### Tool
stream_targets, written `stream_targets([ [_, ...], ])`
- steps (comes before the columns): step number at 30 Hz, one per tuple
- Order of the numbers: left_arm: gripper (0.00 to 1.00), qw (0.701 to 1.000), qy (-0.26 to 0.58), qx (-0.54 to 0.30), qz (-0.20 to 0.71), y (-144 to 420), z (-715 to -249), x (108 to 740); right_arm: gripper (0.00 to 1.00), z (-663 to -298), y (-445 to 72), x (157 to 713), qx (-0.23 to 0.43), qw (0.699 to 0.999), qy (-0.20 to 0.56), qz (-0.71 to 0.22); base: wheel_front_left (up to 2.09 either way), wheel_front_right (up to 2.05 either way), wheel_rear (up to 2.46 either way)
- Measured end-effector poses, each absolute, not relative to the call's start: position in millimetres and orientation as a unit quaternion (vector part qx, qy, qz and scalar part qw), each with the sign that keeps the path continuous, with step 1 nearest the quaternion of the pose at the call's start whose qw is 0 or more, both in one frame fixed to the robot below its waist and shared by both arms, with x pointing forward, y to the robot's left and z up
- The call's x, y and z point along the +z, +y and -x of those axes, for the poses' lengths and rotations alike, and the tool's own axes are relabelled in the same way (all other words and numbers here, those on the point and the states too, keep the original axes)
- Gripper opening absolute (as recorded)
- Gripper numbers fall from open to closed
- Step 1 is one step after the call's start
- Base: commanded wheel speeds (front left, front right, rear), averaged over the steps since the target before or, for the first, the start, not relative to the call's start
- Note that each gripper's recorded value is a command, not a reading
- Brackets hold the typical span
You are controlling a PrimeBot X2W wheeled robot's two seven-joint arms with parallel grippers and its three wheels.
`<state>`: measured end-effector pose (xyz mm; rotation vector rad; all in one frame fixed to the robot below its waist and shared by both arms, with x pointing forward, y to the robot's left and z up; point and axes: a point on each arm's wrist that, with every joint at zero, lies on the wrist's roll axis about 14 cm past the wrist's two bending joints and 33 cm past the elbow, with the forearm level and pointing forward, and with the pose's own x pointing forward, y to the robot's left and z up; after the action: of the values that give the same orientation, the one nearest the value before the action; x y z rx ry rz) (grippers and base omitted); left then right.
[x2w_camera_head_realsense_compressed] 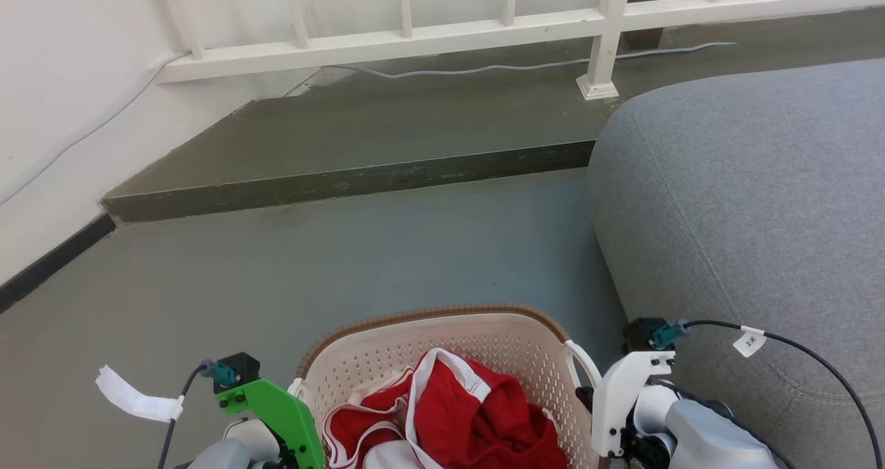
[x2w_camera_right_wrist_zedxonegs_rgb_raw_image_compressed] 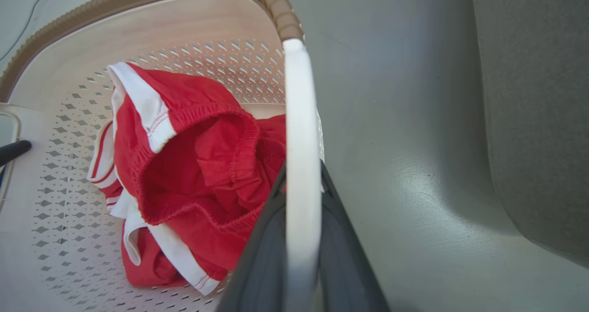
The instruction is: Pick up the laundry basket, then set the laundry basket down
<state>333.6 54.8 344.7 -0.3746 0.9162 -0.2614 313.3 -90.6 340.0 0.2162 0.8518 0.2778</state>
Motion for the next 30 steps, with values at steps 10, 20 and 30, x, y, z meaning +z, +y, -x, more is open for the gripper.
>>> stream_targets([
  [10,0.0,0.871,0.44,-0.127,0.176,54.2,-333.4,343.0,0.0,-313.3,-91.1,338.2,0.133,0.896,0.411,-0.104,0.0,0.0,0.0],
  [20,0.0,0.871,0.439,-0.123,0.181,53.8,-336.4,335.3,0.0,-318.1,-91.1,332.5,0.129,0.895,0.413,-0.11,0.0,0.0,0.0],
  [30,0.0,0.882,0.416,-0.119,0.186,50.1,-363.5,334.1,0.0,-347.8,-95.2,332.9,0.125,0.903,0.396,-0.11,0.0,0.0,0.0],
])
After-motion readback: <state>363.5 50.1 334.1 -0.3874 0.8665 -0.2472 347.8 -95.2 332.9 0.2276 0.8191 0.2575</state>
